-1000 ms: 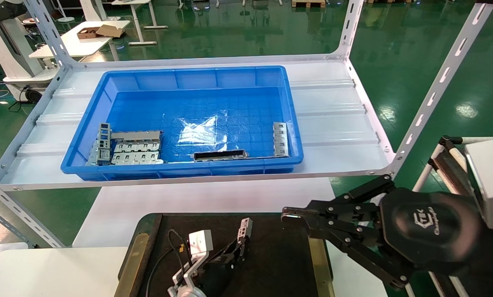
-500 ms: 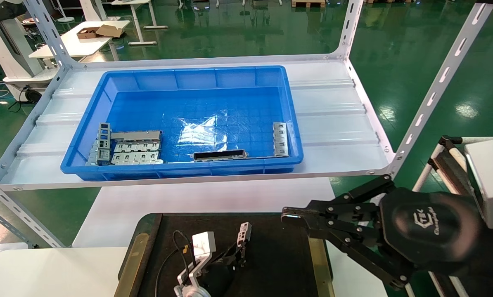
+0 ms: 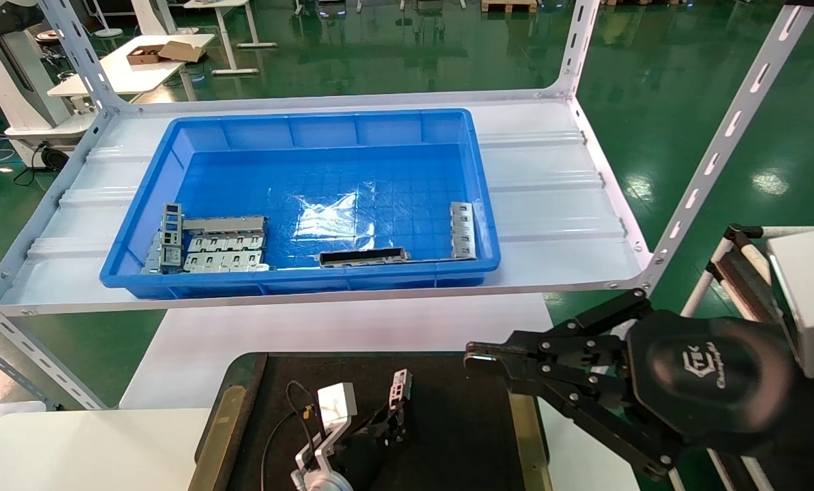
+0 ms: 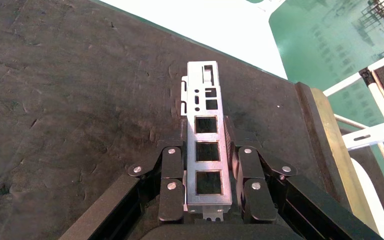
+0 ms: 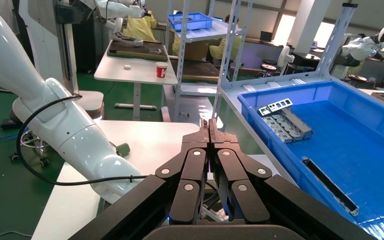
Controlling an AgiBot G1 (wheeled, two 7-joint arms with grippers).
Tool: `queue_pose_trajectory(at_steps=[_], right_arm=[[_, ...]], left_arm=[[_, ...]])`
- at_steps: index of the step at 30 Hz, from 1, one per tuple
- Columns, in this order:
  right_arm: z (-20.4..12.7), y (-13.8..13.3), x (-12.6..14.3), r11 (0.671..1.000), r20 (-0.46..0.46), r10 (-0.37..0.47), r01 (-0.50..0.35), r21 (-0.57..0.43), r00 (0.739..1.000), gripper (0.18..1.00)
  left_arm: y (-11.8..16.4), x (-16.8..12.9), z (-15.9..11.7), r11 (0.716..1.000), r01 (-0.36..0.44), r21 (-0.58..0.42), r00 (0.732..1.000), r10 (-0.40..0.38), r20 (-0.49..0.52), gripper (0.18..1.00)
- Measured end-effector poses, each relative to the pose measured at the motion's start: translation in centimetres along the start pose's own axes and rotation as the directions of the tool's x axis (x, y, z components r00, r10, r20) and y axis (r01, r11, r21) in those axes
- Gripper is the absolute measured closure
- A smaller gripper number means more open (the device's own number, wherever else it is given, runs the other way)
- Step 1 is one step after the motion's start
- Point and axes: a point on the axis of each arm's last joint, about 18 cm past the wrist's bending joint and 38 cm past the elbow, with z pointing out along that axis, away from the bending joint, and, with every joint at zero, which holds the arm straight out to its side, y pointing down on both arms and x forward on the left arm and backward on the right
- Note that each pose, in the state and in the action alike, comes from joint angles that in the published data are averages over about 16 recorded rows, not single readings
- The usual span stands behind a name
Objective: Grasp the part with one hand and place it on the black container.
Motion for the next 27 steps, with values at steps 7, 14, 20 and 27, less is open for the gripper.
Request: queue_pose_trajectory(at_steps=[7,14,20,27], right_arm=[[0.0,0.0,0.0,1.000,0.000,0.000,0.000,0.000,1.000,0.957],[0.0,0.0,0.0,1.000,0.000,0.000,0.000,0.000,1.000,0.894],[0.0,0.0,0.0,1.000,0.000,0.000,0.000,0.000,1.000,0.798],[0.0,0.0,0.0,1.000,0.000,0.000,0.000,0.000,1.000,0.645]], left_arm=[[-0.5,0.7,0.0,1.000,-0.012,0.000,1.000,0.012,-0.009,0.827],[-2.1,0.7,-0.7,0.998,-0.060,0.011,0.997,0.060,-0.044,0.754],[-4.4,-0.2,-3.0,0.992,-0.126,0.021,0.986,0.127,-0.105,0.653],[-7.1,-2.0,-7.1,0.972,-0.235,0.015,0.954,0.234,-0.188,0.502]])
